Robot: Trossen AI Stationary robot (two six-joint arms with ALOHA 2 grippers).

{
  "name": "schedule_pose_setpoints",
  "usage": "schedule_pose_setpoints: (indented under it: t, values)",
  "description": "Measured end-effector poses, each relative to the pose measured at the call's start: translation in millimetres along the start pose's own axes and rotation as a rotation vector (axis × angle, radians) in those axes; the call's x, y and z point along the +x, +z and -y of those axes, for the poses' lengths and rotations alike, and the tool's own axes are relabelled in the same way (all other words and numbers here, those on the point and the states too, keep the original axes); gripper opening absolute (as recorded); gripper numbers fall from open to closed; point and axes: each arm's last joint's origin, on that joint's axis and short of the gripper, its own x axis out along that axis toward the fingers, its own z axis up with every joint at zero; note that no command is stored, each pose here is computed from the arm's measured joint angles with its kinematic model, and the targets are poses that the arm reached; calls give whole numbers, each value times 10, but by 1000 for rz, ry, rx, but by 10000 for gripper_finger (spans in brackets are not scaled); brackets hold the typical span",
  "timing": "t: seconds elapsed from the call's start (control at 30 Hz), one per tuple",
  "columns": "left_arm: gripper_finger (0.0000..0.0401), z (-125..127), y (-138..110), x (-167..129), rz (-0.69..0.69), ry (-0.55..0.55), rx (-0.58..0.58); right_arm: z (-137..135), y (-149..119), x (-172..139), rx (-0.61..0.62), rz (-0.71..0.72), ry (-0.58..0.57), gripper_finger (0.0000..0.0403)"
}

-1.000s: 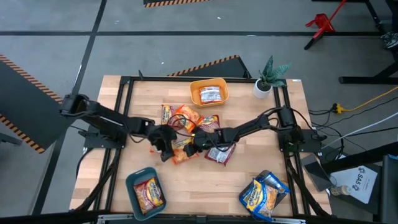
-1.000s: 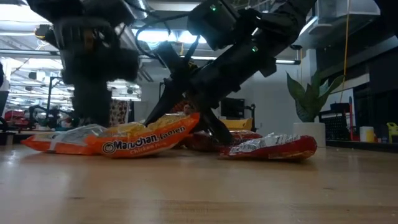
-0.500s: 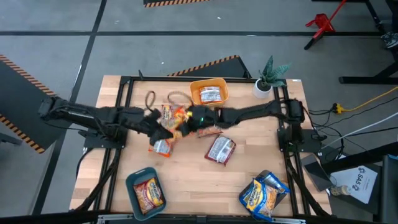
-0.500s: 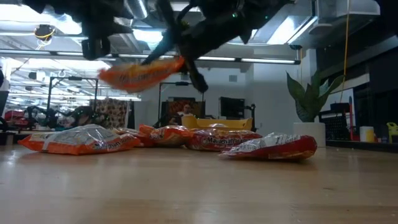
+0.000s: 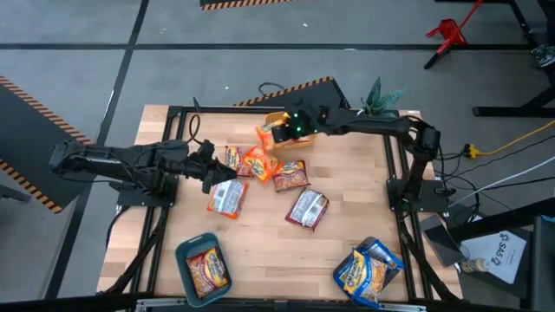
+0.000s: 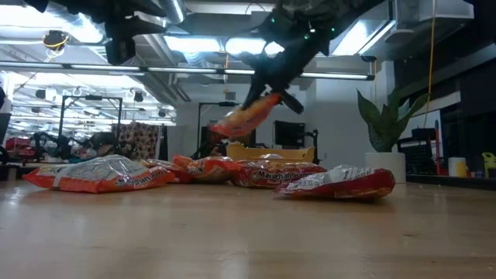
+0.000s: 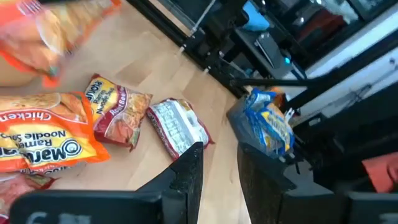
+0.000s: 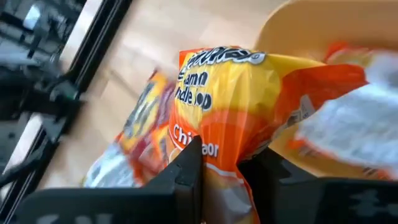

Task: Sort Maruchan noodles
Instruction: Put the orange noodle pack into the yellow bin

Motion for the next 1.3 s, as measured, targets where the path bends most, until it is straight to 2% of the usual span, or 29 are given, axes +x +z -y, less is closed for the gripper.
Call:
schedule_pose_setpoints:
  t: [0.23,0.47,0.57,0.8,1.03,1.3]
  values:
    - [94,-55,28,-1,4,29,18,236,263,-160,34,85,-67,71]
    - [94,-155,98,-7,51,103,-11,565,312,-172,-1,-25,-176,71]
    - [94,-198,135,-14,94,150,-27,631,364,-175,-19,-13,-184,71]
    - [94,-277,200,-32,148,209,-52,653,415,-182,-17,-17,-122,72]
    - [94,-309,227,-42,165,227,-60,734,356,32,3,-79,-112,72]
    - [94,-312,230,-43,167,227,-61,760,346,46,5,-79,-147,77]
